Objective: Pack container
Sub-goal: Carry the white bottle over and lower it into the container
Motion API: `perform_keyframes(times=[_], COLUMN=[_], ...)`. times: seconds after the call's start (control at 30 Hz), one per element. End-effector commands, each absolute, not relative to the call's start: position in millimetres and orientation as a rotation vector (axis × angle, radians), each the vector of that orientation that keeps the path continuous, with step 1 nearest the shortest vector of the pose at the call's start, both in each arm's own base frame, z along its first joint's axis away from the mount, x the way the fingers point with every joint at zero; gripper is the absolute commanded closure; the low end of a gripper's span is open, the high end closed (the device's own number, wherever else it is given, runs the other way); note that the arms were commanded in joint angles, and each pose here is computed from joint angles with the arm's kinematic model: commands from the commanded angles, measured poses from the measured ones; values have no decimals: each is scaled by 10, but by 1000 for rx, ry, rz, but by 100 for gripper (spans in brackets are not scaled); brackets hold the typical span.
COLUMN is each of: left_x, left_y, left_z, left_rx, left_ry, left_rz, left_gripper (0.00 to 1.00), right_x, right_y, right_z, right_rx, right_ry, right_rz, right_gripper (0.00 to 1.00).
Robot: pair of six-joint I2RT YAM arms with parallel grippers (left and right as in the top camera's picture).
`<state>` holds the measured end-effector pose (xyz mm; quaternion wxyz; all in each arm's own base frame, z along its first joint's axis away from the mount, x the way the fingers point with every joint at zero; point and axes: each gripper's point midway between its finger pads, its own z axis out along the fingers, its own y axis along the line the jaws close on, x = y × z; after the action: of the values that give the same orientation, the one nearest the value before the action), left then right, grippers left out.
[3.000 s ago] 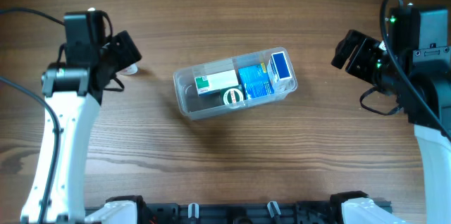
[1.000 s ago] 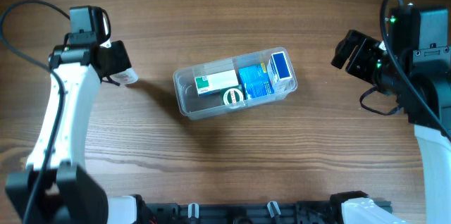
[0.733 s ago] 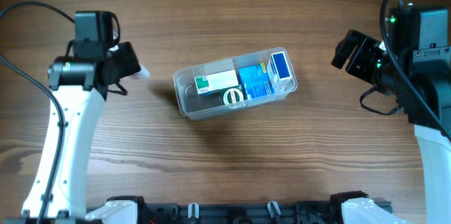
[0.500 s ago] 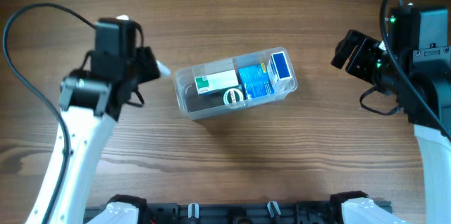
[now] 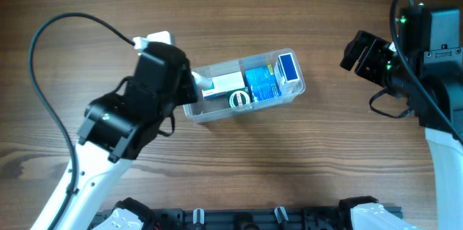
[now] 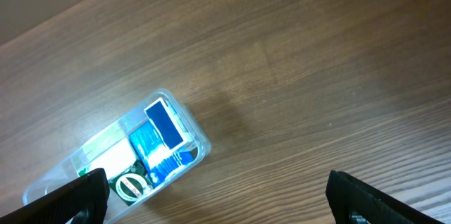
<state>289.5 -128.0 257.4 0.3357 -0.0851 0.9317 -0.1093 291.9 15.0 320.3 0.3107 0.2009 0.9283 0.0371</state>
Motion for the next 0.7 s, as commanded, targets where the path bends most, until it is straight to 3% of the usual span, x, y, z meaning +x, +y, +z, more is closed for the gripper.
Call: perform_keyframes(times=[0.0,0.43,0.67], left_x=[2936,3126,3182], left_y=[-1352,-1560,-1824], left_z=[2514,1524,1356], left_rx=[-355,-633,-621], left_ry=[2442,2654,2661], left_rz=[-280,-101,-133], left_gripper=[96,96,96], right_x=[2931,2932,2931], right_y=[136,136,136], right_z=[3240,3241,3240], right_rx=[549,549,549], right_ry=[2437,2436,2437], right_rz=[102,102,102], right_gripper=[0,0,0])
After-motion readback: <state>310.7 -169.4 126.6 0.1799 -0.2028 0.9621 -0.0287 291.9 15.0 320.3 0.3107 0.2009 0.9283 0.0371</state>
